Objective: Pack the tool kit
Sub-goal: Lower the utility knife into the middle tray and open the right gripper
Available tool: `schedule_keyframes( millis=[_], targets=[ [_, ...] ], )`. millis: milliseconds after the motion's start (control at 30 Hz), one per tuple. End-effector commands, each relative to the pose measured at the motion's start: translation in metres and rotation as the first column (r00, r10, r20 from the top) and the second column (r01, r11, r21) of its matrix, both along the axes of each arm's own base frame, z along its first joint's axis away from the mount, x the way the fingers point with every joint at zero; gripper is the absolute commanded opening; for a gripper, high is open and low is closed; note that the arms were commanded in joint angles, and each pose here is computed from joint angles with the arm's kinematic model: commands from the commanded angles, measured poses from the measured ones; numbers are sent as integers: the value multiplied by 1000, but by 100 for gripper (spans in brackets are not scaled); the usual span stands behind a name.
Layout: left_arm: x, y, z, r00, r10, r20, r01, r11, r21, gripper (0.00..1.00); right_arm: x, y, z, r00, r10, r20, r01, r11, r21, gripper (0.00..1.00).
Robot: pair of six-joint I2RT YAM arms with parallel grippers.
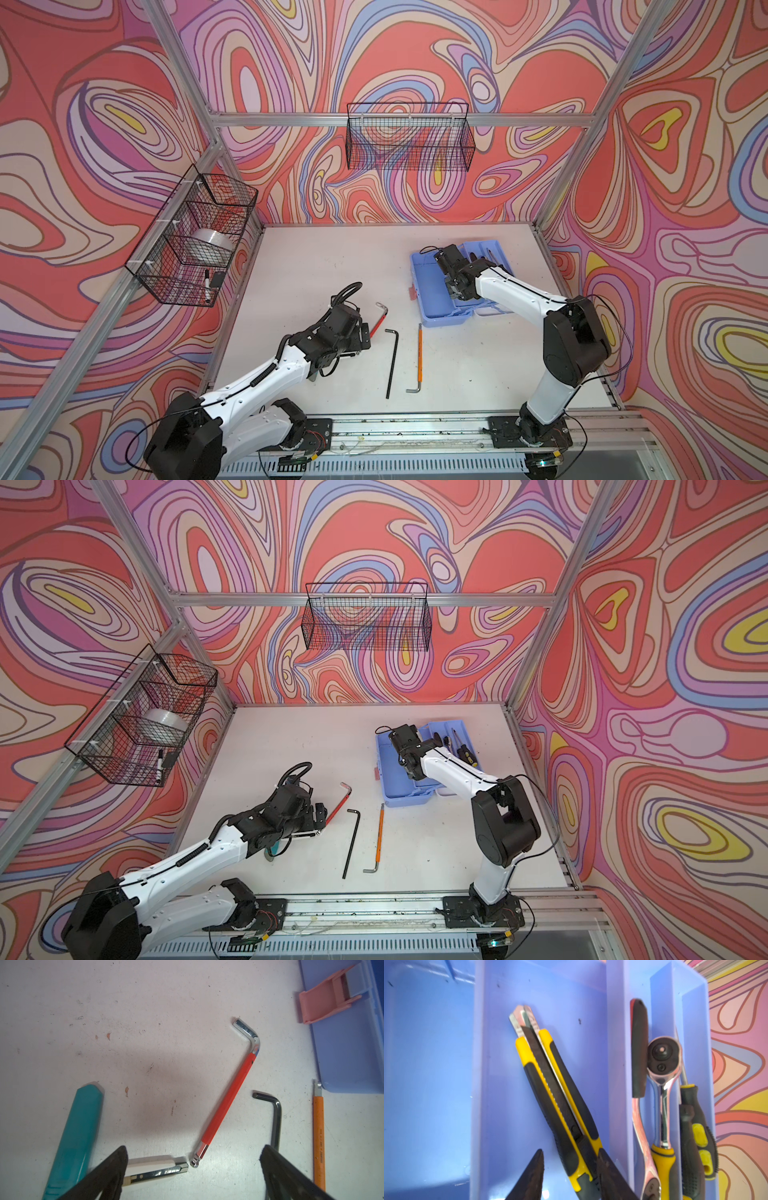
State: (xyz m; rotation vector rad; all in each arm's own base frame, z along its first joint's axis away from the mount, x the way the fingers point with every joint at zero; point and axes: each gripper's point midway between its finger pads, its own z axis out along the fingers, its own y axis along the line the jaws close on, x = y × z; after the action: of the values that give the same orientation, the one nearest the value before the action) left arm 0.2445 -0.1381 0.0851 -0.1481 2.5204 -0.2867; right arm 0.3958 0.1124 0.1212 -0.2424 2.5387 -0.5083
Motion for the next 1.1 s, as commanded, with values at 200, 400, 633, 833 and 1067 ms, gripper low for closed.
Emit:
schedule_keyframes(
  millis=[200,400,633,833,1067],
  targets=[
    [-2,10,3,1000,29,-5,-29,999,27,100,32,11,-13,1000,18,2,-18,1000,13,41],
    [-1,12,3,999,34,-4,-34,999,34,100,51,12,-12,999,31,16,-31,1000,2,40],
    [-3,14,3,999,41,-5,-41,998,40,100,69,14,-20,999,41,10,-40,999,-34,42],
    [-5,19,6,999,53,4,-54,997,47,100,77,3,-23,1000,20,6,-19,999,-49,41],
    [-5,19,5,998,58,4,-58,998,40,100,78,-9,-16,1000,-3,24,5,995,-104,42]
  ],
)
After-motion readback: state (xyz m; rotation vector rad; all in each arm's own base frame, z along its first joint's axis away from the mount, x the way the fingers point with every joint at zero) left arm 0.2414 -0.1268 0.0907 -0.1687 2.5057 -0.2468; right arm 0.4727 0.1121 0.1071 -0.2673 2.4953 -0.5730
